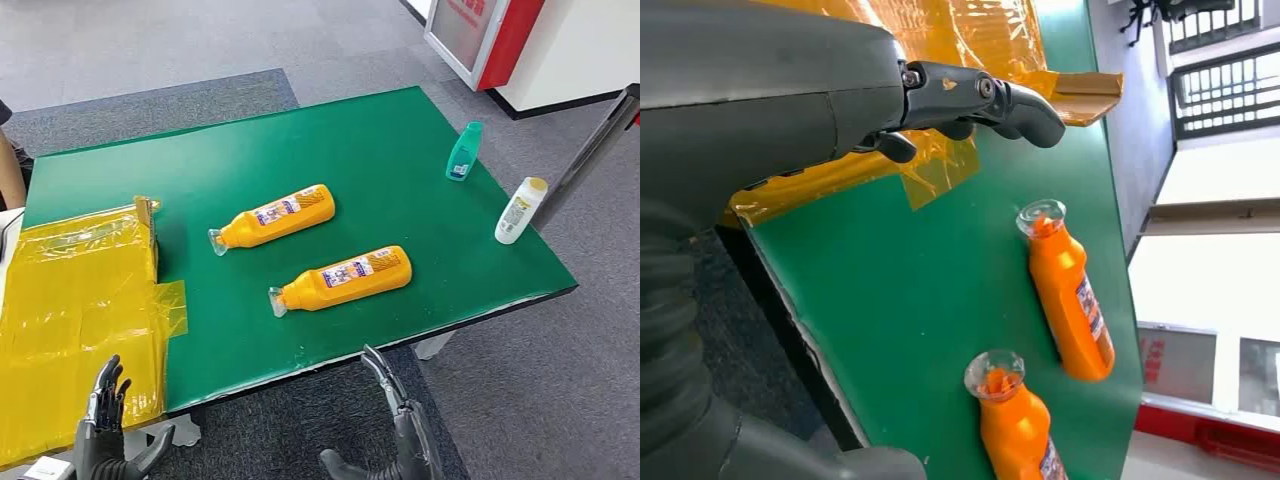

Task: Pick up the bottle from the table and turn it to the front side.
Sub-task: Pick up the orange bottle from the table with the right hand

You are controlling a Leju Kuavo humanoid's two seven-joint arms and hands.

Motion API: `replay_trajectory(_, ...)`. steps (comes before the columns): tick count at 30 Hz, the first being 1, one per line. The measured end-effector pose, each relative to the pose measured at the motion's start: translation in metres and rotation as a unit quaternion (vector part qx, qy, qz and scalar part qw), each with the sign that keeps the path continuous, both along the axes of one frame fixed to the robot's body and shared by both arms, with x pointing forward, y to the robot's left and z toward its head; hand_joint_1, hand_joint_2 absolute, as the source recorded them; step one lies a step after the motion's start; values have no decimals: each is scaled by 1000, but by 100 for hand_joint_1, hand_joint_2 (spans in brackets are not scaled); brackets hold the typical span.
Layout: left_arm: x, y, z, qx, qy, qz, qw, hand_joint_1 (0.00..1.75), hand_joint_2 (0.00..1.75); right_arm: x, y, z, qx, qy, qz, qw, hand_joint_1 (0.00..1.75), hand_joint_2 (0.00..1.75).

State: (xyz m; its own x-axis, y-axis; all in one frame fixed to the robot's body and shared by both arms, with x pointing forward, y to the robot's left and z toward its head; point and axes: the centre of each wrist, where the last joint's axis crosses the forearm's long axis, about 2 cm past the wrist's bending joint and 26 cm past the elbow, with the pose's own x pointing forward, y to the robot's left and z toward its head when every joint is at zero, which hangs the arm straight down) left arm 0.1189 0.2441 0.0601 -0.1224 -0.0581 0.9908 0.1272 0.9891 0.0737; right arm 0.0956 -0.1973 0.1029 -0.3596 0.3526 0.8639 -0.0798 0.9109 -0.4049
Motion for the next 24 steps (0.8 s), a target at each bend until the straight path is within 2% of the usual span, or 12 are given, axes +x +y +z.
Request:
replay_trajectory(17,0,2,0,4,0,4,1000,0,175,1,-1,0,-6,7,2,1000,0,175)
replay_trajectory(24,6,4,1,7,-6,5,1000,0,175,17,-9,10,-91,17,-1,996,0,175)
